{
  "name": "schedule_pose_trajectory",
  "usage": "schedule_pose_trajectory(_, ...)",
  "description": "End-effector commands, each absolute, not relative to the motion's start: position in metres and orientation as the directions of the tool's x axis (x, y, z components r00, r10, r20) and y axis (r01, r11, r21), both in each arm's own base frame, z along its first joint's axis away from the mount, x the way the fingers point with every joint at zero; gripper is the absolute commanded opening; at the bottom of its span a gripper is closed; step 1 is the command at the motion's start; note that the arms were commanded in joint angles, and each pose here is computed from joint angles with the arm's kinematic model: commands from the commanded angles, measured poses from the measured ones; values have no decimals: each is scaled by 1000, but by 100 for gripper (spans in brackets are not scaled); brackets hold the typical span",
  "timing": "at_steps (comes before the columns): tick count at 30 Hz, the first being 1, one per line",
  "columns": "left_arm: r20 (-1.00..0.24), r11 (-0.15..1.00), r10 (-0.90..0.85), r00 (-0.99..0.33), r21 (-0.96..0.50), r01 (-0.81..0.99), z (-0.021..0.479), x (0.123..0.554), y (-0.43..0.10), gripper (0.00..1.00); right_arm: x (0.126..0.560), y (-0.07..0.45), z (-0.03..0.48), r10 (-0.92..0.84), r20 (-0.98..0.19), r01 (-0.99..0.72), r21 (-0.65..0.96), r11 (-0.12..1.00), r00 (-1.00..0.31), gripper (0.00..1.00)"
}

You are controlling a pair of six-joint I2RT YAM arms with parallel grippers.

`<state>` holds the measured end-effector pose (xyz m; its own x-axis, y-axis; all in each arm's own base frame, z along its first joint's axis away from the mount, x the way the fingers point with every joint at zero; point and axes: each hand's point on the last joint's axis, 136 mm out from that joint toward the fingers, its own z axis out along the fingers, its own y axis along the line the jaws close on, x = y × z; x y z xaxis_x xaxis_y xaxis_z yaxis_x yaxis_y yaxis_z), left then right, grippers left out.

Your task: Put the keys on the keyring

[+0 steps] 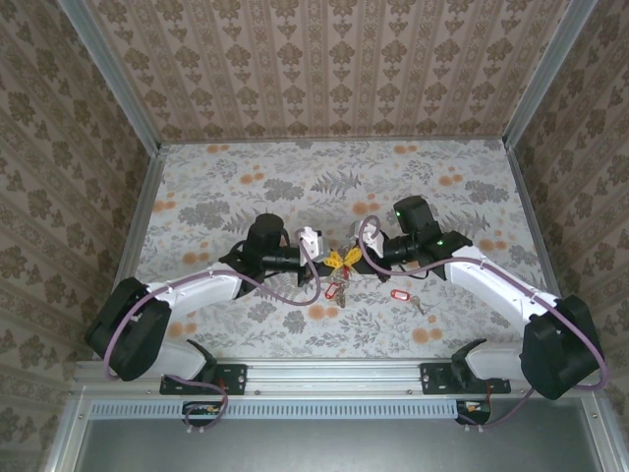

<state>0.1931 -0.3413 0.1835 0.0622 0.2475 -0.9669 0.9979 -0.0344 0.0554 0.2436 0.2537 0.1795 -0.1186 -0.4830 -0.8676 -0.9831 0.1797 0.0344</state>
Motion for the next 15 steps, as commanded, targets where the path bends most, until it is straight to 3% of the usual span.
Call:
schedule_pose_trajectory(1, -983, -108, 136, 126, 112, 988, 212, 181, -347, 0, 248, 254, 176, -484, -865, -982, 42, 187, -129, 4)
schedule_pose_trajectory(8, -928, -40, 341, 149, 144, 989, 182, 192, -340, 14, 248, 252, 184, -541, -835, -982, -6, 188, -99, 0)
schedule_pose_trajectory(15, -899, -61, 396, 186, 176, 983, 181, 194, -342, 14, 247, 255, 187, -575, -813, -983, -25, 181, -85, 0)
